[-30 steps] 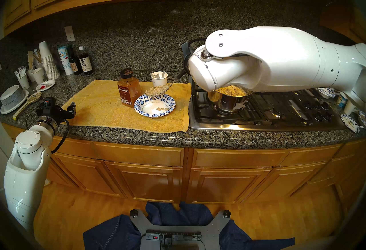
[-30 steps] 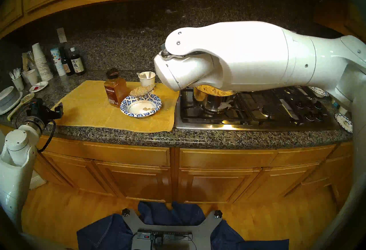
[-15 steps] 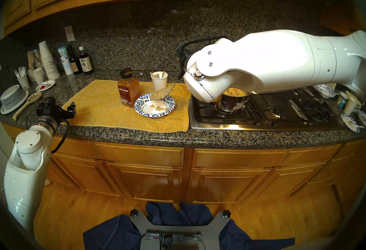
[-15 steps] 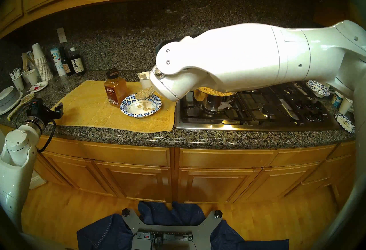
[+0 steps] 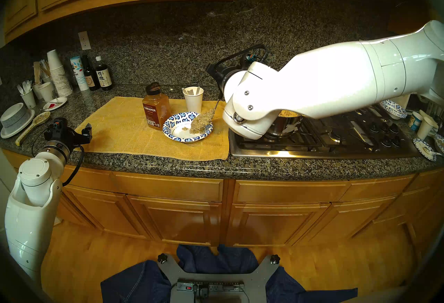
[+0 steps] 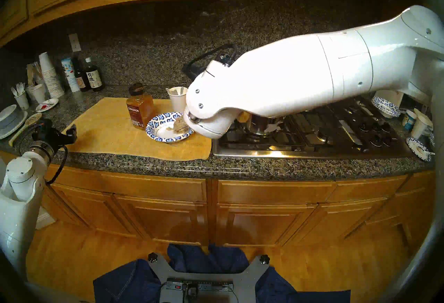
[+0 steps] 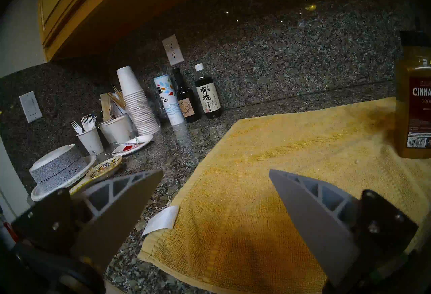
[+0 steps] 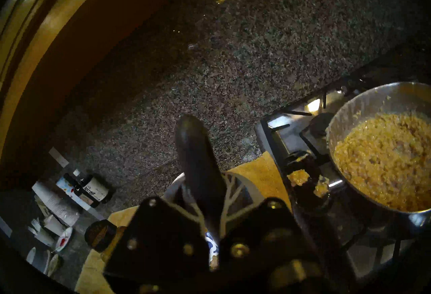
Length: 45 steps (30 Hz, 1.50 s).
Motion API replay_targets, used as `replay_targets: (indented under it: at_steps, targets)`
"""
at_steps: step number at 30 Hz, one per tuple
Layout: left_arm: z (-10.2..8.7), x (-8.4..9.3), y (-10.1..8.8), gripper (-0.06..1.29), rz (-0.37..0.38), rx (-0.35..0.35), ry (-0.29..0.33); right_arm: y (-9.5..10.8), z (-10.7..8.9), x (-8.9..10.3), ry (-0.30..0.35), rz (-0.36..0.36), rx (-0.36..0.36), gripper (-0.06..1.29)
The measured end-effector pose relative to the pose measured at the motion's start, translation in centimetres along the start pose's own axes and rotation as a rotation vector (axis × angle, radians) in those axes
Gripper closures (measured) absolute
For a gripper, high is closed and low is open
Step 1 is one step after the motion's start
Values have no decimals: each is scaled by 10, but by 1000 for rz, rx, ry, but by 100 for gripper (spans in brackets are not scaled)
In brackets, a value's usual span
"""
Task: Scoop oatmeal into bowl, add cinnamon, and put a spoon inside bowl
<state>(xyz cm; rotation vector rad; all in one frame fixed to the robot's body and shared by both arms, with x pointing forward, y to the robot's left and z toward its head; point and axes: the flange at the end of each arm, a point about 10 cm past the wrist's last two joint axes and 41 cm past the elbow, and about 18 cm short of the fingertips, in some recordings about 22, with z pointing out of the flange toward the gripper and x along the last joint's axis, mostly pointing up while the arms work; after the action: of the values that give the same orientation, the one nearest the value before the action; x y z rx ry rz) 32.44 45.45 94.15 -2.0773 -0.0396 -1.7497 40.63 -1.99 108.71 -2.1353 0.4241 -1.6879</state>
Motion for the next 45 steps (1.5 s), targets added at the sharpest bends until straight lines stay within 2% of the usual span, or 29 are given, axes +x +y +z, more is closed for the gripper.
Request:
replay_targets:
  at_steps: [13,23,27,35,45]
  targets:
    - [0,0,0,0,0,0,0,-19,0,-2,99,-242,90,124]
    - [0,0,0,0,0,0,0,-21,3,-17,168,-481,146,124]
    - [0,0,0,0,0,0,0,-23,3,-25,187,-548,177,124]
    - [0,0,0,0,0,0,0,-36,3,-35,214,-609,256,124]
    - [0,0,0,0,0,0,0,-48,3,-39,246,-649,331,124]
